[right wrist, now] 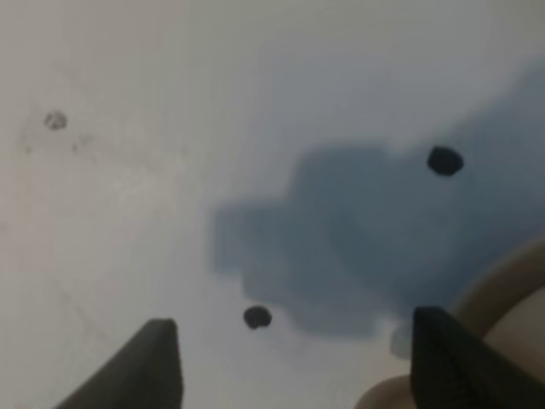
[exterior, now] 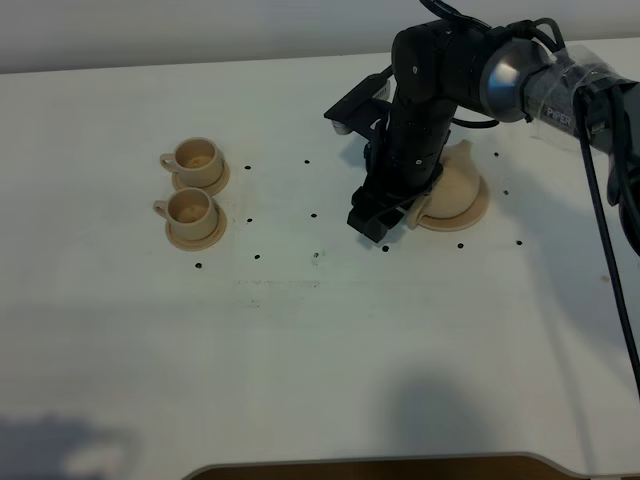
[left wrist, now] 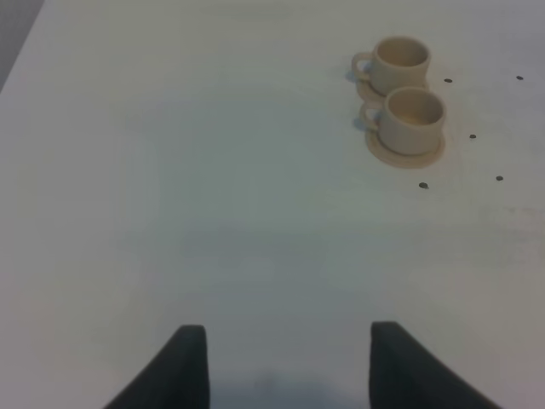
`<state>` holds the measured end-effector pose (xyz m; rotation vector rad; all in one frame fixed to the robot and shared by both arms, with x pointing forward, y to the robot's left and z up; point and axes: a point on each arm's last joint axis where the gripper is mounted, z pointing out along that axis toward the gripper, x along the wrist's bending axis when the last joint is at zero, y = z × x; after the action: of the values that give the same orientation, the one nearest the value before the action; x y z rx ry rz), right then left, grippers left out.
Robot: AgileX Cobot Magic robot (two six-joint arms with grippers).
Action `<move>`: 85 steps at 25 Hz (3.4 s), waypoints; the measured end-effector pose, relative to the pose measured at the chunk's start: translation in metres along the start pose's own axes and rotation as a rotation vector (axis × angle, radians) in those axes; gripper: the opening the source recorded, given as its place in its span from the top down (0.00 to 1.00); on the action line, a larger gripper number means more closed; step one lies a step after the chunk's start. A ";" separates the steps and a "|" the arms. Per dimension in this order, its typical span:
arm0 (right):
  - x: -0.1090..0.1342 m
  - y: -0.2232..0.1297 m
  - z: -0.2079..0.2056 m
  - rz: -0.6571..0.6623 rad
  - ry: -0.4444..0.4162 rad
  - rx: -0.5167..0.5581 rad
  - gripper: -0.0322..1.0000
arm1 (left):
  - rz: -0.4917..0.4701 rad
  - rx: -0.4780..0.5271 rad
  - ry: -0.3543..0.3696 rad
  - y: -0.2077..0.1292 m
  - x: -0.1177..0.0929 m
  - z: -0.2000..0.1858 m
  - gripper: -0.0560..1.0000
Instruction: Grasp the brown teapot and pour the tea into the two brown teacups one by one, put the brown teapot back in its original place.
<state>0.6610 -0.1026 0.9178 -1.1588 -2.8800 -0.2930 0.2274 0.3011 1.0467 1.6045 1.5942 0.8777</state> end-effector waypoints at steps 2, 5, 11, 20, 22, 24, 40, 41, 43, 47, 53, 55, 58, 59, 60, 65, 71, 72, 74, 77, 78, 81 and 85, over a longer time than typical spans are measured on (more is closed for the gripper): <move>0.001 -0.002 0.000 0.003 0.011 0.022 0.40 | 0.000 0.000 0.000 0.000 0.000 0.000 0.51; 0.002 -0.005 0.000 0.006 0.023 0.055 0.40 | 0.000 0.000 0.000 0.000 0.000 0.000 0.51; 0.004 -0.010 -0.001 0.019 0.039 0.106 0.40 | 0.000 0.000 0.000 0.000 0.000 0.000 0.51; 0.005 -0.013 -0.001 0.017 0.047 0.146 0.40 | 0.000 0.000 0.000 0.000 0.000 0.000 0.51; 0.007 -0.012 -0.001 0.017 0.051 0.145 0.40 | 0.000 0.000 0.000 0.000 0.000 0.000 0.51; 0.009 -0.011 -0.001 0.022 0.066 0.138 0.40 | 0.000 0.000 0.000 0.000 0.000 0.000 0.51; 0.013 -0.011 -0.003 0.061 0.086 0.128 0.40 | 0.000 0.000 0.000 0.000 0.000 0.000 0.51; 0.013 -0.011 -0.007 0.061 0.080 0.122 0.40 | 0.000 0.000 0.000 0.000 0.000 0.000 0.51; 0.014 -0.011 -0.013 0.067 0.075 0.112 0.40 | 0.000 0.000 0.000 0.000 0.000 0.000 0.51; 0.021 -0.017 -0.019 0.097 0.111 0.110 0.40 | 0.000 0.000 0.000 0.000 0.000 0.000 0.51; 0.019 -0.022 -0.016 0.113 0.089 0.141 0.40 | 0.000 0.000 0.000 0.000 0.000 0.000 0.51; 0.019 -0.023 -0.016 0.116 0.081 0.145 0.40 | 0.000 0.000 0.000 0.000 0.000 0.000 0.51; 0.017 -0.024 -0.016 0.130 0.058 0.155 0.40 | 0.000 0.000 0.000 0.000 0.000 0.000 0.51; 0.016 -0.024 -0.016 0.132 0.044 0.160 0.40 | 0.000 0.000 0.000 0.000 0.000 0.000 0.51; 0.015 -0.025 -0.016 0.135 0.033 0.164 0.40 | 0.000 0.000 0.000 0.000 0.000 0.000 0.51; 0.011 -0.027 -0.017 0.150 0.002 0.178 0.40 | 0.000 0.000 0.000 0.000 0.000 0.000 0.51; 0.003 -0.030 -0.017 0.167 -0.013 0.185 0.40 | 0.000 0.000 0.000 0.000 0.000 0.000 0.51; 0.003 -0.030 -0.017 0.169 -0.014 0.184 0.40 | 0.000 0.000 0.000 0.000 0.000 0.000 0.51; 0.004 -0.030 -0.017 0.178 -0.002 0.179 0.40 | 0.000 0.000 0.000 0.000 0.000 0.000 0.51; 0.009 -0.027 -0.018 0.206 0.047 0.157 0.40 | 0.000 0.000 0.000 0.000 0.000 0.000 0.51; 0.011 -0.026 -0.019 0.218 0.065 0.146 0.40 | 0.000 0.000 0.000 0.000 0.000 0.000 0.51; 0.016 -0.024 -0.034 0.246 0.071 0.110 0.40 | 0.000 0.000 0.000 0.000 0.000 0.000 0.51; 0.019 -0.025 -0.066 0.323 0.001 0.057 0.40 | 0.000 0.000 0.000 0.000 0.000 0.000 0.51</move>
<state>0.6267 -0.1193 0.9798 -1.5793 -2.6201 -0.1990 0.2274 0.3011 1.0467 1.6045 1.5942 0.8777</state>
